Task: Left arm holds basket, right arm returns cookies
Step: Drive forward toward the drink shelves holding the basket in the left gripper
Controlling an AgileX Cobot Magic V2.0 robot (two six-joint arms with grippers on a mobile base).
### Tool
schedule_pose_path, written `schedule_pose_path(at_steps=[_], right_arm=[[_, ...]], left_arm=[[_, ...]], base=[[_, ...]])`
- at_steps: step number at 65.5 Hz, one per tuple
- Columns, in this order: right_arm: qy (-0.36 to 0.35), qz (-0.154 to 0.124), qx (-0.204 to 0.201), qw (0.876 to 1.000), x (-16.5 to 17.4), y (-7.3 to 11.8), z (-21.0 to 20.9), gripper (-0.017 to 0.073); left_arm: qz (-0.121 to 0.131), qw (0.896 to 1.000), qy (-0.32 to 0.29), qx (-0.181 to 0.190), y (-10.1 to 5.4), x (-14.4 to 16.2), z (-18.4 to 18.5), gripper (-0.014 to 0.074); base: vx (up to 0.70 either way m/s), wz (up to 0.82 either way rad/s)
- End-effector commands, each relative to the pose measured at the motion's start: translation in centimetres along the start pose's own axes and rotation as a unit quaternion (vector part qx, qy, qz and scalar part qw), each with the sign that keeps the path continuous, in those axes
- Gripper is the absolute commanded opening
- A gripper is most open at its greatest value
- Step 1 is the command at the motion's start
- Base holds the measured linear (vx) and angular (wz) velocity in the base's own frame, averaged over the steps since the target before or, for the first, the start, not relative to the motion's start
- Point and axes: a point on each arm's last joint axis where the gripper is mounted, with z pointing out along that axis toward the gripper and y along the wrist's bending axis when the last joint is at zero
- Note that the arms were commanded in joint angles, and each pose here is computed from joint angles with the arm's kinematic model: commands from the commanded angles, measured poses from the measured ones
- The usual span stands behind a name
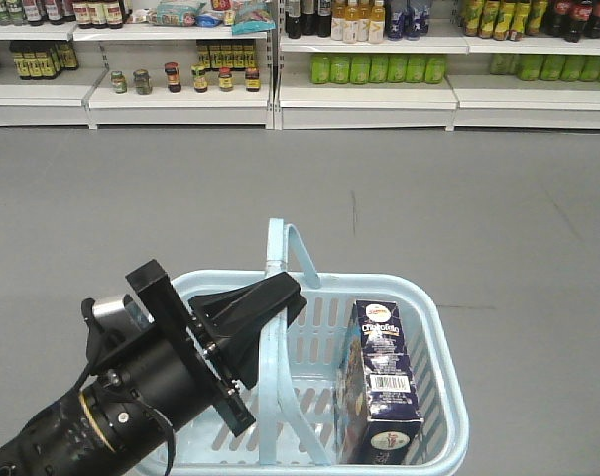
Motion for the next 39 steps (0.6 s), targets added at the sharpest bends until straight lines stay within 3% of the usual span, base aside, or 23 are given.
schedule_pose_path(at_steps=[1, 39], right_arm=[[-0.035, -0.006, 0.004, 0.999, -0.18, -0.05, -0.01, -0.0003], [-0.035, -0.006, 0.004, 0.999, -0.18, -0.05, -0.01, -0.0003]], left_arm=[[-0.002, 0.985, 0.045, 0.166, -3.89, 1.15, -0.26, -0.0003], [-0.002, 0.985, 0.046, 0.166, -3.89, 1.15, -0.26, -0.0003]], base=[[0.59, 0.05], [0.58, 0.03]])
